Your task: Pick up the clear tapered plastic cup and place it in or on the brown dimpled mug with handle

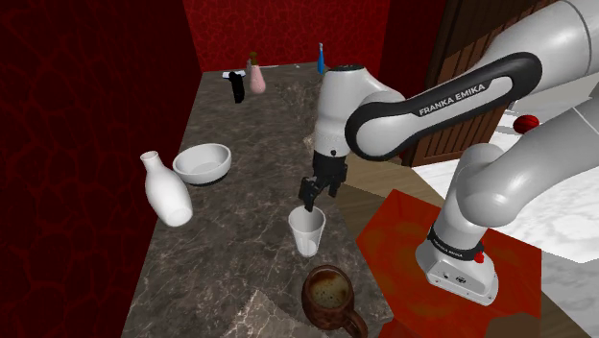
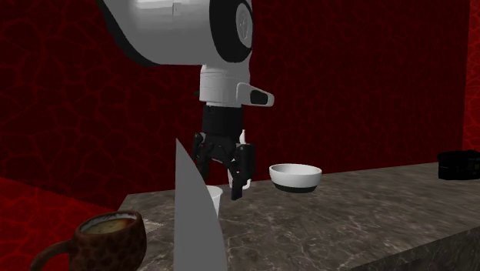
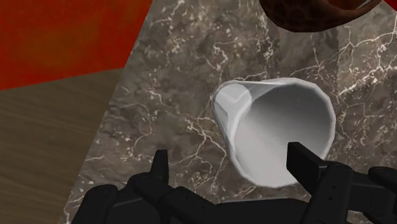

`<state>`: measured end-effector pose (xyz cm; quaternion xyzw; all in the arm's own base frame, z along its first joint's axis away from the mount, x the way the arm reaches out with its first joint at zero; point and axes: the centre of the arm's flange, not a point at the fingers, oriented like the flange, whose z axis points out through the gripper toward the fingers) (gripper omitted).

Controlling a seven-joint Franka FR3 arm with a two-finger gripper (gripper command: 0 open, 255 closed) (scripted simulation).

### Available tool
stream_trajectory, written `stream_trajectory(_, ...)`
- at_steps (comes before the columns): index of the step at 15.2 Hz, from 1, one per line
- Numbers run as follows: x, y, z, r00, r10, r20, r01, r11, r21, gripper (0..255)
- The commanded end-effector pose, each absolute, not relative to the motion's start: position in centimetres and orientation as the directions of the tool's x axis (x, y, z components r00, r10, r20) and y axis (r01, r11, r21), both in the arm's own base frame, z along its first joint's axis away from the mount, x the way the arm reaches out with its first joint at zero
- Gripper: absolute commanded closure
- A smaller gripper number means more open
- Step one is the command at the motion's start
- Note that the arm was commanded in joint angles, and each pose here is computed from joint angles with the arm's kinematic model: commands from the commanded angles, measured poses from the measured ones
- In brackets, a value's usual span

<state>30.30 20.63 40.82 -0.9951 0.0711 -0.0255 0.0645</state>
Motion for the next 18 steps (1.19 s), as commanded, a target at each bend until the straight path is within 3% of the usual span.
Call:
stream_trajectory(1, 30.3, 21.6, 39.5, 0.988, -0.15, 0.042, -0.143, -0.981, -0.133, 0)
stream_trajectory(15, 30.5, 22.1, 36.0, 0.988, -0.15, 0.042, -0.143, -0.981, -0.133, 0)
stream_trajectory(16, 30.5, 22.1, 36.0, 0.988, -0.15, 0.042, -0.143, -0.981, -0.133, 255)
stream_trajectory(18, 30.5, 22.1, 36.0, 0.988, -0.15, 0.042, -0.143, -0.981, -0.133, 255)
